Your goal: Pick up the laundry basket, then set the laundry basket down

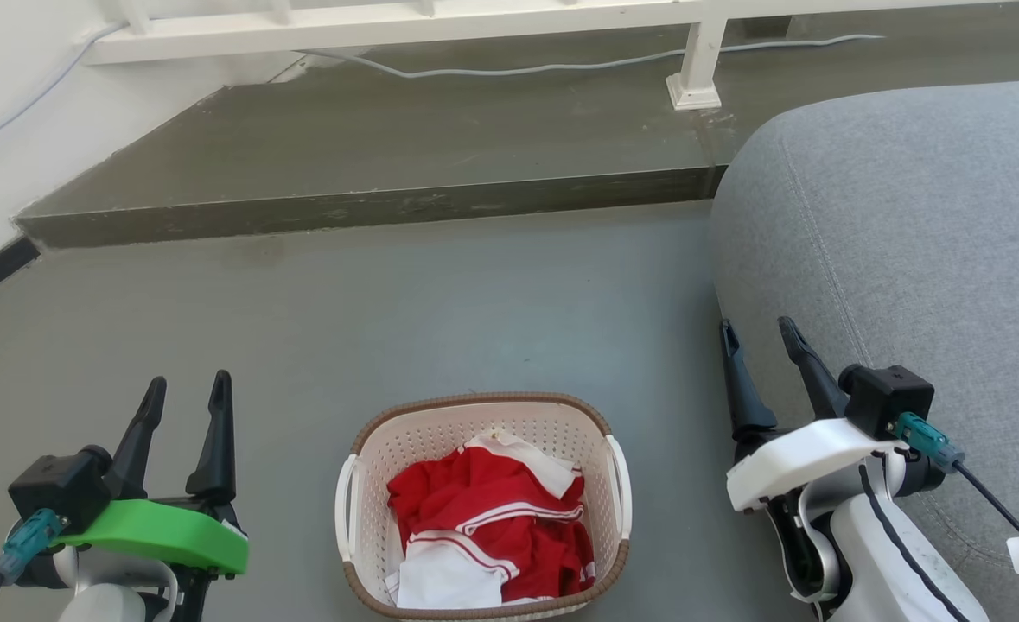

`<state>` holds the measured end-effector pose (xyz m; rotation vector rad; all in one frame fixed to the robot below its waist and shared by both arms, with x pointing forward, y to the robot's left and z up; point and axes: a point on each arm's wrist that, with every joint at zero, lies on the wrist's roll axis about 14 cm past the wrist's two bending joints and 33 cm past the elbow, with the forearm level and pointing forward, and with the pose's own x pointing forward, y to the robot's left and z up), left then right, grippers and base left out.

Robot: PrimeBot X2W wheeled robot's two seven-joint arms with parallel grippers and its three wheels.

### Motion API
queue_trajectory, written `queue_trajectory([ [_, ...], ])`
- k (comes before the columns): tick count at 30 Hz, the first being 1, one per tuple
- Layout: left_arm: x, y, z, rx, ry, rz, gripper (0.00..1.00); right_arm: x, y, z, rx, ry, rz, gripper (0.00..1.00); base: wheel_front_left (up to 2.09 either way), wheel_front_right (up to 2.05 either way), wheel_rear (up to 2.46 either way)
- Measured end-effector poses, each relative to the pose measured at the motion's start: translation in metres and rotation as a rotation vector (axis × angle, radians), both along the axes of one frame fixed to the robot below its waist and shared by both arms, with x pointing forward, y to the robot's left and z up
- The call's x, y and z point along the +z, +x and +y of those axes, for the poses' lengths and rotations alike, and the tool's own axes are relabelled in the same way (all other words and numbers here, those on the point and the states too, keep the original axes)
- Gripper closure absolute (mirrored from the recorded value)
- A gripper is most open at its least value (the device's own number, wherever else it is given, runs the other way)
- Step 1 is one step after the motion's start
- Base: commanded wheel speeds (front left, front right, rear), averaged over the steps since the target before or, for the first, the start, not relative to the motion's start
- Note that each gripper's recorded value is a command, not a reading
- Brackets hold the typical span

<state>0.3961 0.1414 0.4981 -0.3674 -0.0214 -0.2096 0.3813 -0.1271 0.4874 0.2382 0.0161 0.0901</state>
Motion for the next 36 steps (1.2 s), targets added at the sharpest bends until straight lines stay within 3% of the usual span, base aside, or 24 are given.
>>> queue_trajectory([
  [5, -0.001, 0.000, -0.001, 0.000, -0.004, 0.003, 0.00, 0.000, 0.001, 0.000, -0.002, 0.003, 0.001, 0.00, 0.00, 0.00, 0.00],
  [6, -0.003, -0.001, -0.001, 0.000, -0.005, 0.009, 1.00, -0.002, 0.000, 0.000, -0.003, 0.003, 0.007, 1.00, 0.00, 0.00, 0.00],
  [10, -0.020, -0.009, -0.007, -0.001, -0.030, 0.066, 1.00, -0.024, -0.012, 0.000, -0.011, 0.013, 0.076, 1.00, 0.00, 0.00, 0.00],
  [17, -0.020, -0.009, -0.003, 0.017, -0.081, 0.085, 1.00, -0.024, -0.012, -0.003, -0.022, 0.070, 0.086, 1.00, 0.00, 0.00, 0.00],
  [36, -0.023, -0.010, 0.013, 0.087, -0.299, 0.158, 1.00, -0.024, -0.007, -0.020, -0.091, 0.344, 0.144, 1.00, 0.00, 0.00, 0.00],
])
